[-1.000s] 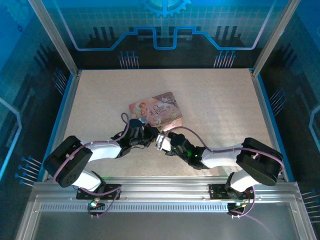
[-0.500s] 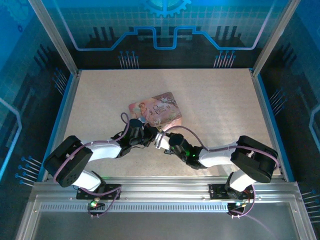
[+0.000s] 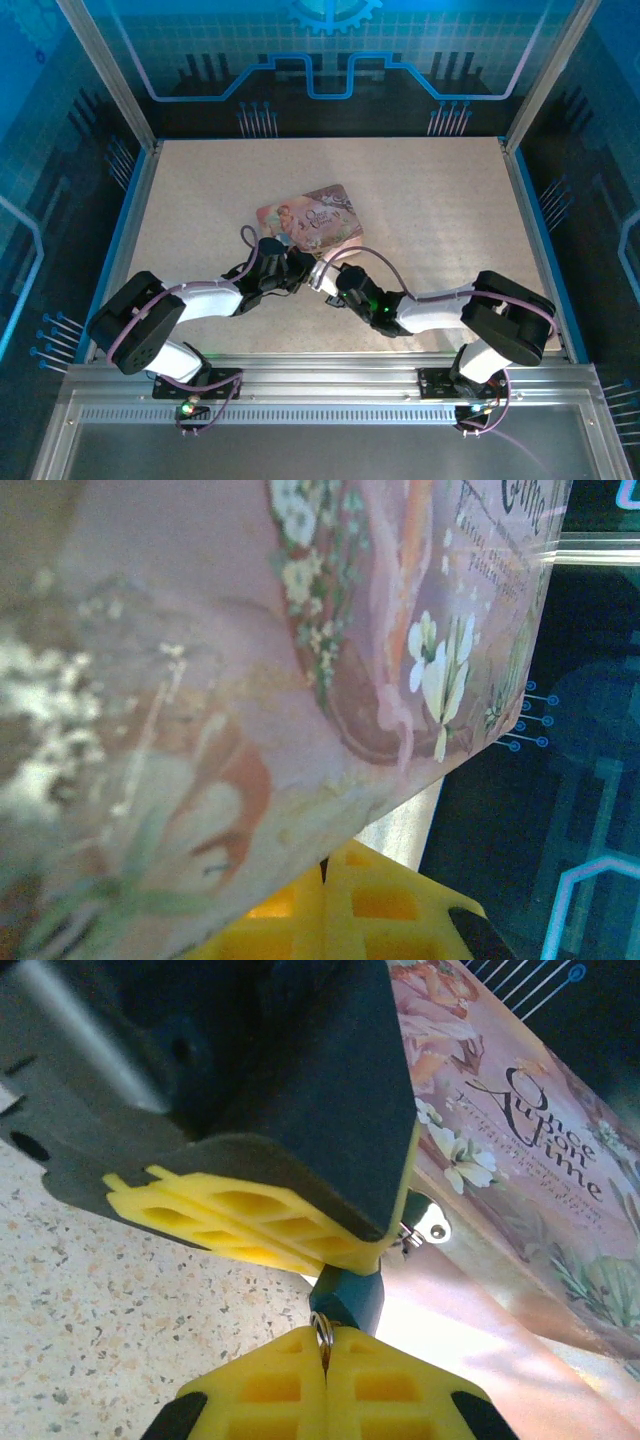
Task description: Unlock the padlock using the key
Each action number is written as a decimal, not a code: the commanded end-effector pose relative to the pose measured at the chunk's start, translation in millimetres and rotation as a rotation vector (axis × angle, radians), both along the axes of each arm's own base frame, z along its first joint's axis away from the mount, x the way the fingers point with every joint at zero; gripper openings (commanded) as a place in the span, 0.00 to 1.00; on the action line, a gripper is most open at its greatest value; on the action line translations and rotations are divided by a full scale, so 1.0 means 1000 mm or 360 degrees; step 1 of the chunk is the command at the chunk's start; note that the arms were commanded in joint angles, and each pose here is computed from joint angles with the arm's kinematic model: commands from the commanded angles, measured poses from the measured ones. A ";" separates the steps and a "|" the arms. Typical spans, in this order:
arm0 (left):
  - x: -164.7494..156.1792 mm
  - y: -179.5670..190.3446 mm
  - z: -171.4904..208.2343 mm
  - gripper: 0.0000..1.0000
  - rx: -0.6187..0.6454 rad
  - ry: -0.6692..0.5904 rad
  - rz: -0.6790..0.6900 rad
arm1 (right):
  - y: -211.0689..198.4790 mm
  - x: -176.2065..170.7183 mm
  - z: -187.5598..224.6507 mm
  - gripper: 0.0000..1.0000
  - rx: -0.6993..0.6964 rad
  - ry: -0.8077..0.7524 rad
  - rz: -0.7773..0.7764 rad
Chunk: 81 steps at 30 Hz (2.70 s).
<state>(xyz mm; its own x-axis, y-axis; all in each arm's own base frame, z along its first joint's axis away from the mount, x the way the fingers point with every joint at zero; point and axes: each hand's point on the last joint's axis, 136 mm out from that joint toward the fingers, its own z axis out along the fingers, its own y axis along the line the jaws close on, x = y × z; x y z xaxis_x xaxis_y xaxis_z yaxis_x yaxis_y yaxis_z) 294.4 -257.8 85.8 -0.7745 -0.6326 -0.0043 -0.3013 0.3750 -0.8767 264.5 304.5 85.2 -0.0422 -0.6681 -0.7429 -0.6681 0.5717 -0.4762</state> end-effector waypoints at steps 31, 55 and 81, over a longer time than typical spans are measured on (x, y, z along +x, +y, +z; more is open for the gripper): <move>-0.021 -0.011 -0.011 0.22 -0.0052 0.0069 -0.0126 | 0.013 0.005 0.005 0.00 0.1124 0.0911 -0.0225; -0.031 0.038 0.007 0.56 0.0218 -0.0025 -0.0015 | 0.003 -0.003 -0.004 0.00 0.1407 0.1184 -0.0260; -0.028 0.053 0.022 0.62 0.0351 -0.0078 0.0018 | 0.002 -0.008 -0.044 0.00 0.1867 0.1837 -0.0682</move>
